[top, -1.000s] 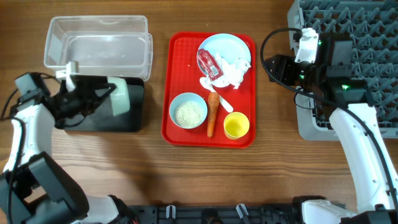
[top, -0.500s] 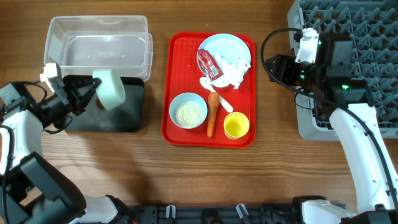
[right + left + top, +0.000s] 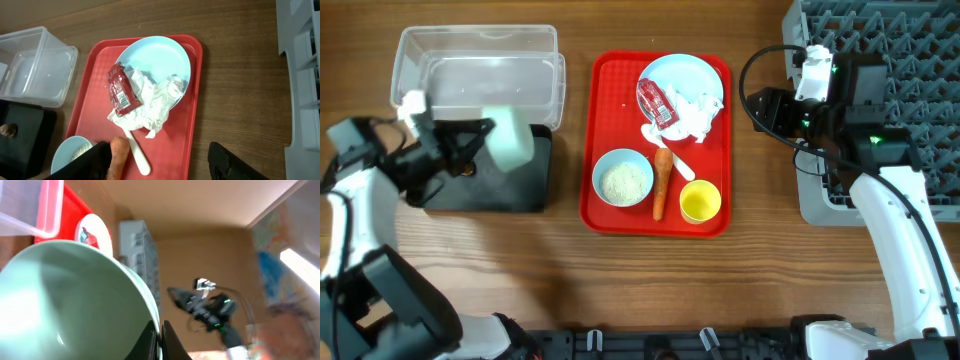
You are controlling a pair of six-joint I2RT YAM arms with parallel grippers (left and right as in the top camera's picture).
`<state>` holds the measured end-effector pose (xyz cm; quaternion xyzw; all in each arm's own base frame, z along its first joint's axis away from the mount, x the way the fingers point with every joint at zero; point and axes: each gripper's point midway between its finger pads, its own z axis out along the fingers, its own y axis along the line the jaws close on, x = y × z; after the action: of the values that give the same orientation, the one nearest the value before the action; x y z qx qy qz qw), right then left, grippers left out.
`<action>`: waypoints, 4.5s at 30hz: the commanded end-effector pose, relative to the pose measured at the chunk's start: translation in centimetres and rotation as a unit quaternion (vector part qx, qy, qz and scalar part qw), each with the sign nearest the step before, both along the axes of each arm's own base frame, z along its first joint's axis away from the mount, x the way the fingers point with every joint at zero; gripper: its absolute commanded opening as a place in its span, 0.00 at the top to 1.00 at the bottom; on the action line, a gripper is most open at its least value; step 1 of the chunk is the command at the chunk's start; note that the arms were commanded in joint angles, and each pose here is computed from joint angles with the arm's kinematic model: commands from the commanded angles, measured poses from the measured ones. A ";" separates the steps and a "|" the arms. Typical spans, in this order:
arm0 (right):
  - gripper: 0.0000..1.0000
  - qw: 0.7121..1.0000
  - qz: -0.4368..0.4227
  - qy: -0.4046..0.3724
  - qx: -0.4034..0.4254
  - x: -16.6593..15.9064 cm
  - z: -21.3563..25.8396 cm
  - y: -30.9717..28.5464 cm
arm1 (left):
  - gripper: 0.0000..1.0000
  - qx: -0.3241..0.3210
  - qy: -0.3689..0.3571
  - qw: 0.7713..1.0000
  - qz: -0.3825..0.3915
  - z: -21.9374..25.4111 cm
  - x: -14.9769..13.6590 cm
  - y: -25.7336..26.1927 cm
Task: Sort waste into correct bins and load items into the dishwasher rack
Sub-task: 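Return the mint bowl to the red tray with the left gripper, then grasp the blue bowl of rice with the left gripper, then tip the rice from the blue bowl into the black tray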
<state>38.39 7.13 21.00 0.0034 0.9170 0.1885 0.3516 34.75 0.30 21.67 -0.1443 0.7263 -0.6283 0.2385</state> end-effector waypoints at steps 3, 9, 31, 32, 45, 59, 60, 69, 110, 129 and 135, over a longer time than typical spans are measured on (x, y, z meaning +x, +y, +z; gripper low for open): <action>0.35 1.000 -0.004 -0.008 -0.004 0.3 0.6 -0.1 | 0.96 0.230 -0.084 0.968 -0.048 5.8 2.2 -9.3; 0.35 1.000 -0.005 -0.007 -0.003 0.3 0.6 -0.1 | 0.96 0.497 -0.113 0.860 0.019 3.4 4.6 -15.5; 0.34 1.000 -0.004 0.001 -0.005 0.0 0.3 -0.2 | 0.96 0.671 -0.086 0.737 0.001 -13.9 9.2 -23.1; 0.35 1.000 -0.004 0.001 -0.005 0.0 0.3 -0.2 | 0.96 0.664 -0.086 0.743 -0.009 -14.2 9.0 -23.5; 0.34 1.000 -0.005 0.007 -0.007 0.0 0.0 -0.2 | 0.71 0.686 -0.037 0.724 -0.056 -16.0 6.6 -21.8; 0.17 1.000 -0.008 0.006 -0.011 0.0 0.0 -0.4 | 0.34 0.619 -0.047 0.772 -0.138 -7.1 -0.2 -23.4; 0.17 1.000 -0.009 0.006 -0.010 0.0 -0.1 -0.4 | 0.34 0.618 -0.033 0.770 -0.157 -7.7 -1.2 -23.4; 0.16 1.000 -0.010 0.007 -0.009 0.0 0.0 -0.4 | 0.36 0.622 0.028 0.734 -0.272 -13.8 -7.2 -24.3; 0.15 1.000 -0.012 0.010 -0.013 -0.1 -0.2 -0.5 | 0.96 0.624 0.020 0.764 -0.162 -10.8 -3.8 -22.5; 0.14 1.000 -0.012 0.007 -0.013 0.0 -0.1 -0.5 | 0.96 0.451 0.114 0.885 0.004 -2.5 -0.9 -7.1; 0.14 1.000 -0.012 0.007 -0.013 0.0 -0.1 -0.5 | 0.96 0.317 0.122 0.941 0.001 -3.3 -0.9 -2.5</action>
<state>37.96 6.83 20.45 0.0090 0.9232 0.1798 0.3395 34.32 -2.03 18.51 -0.1587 0.9409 -0.2261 0.1960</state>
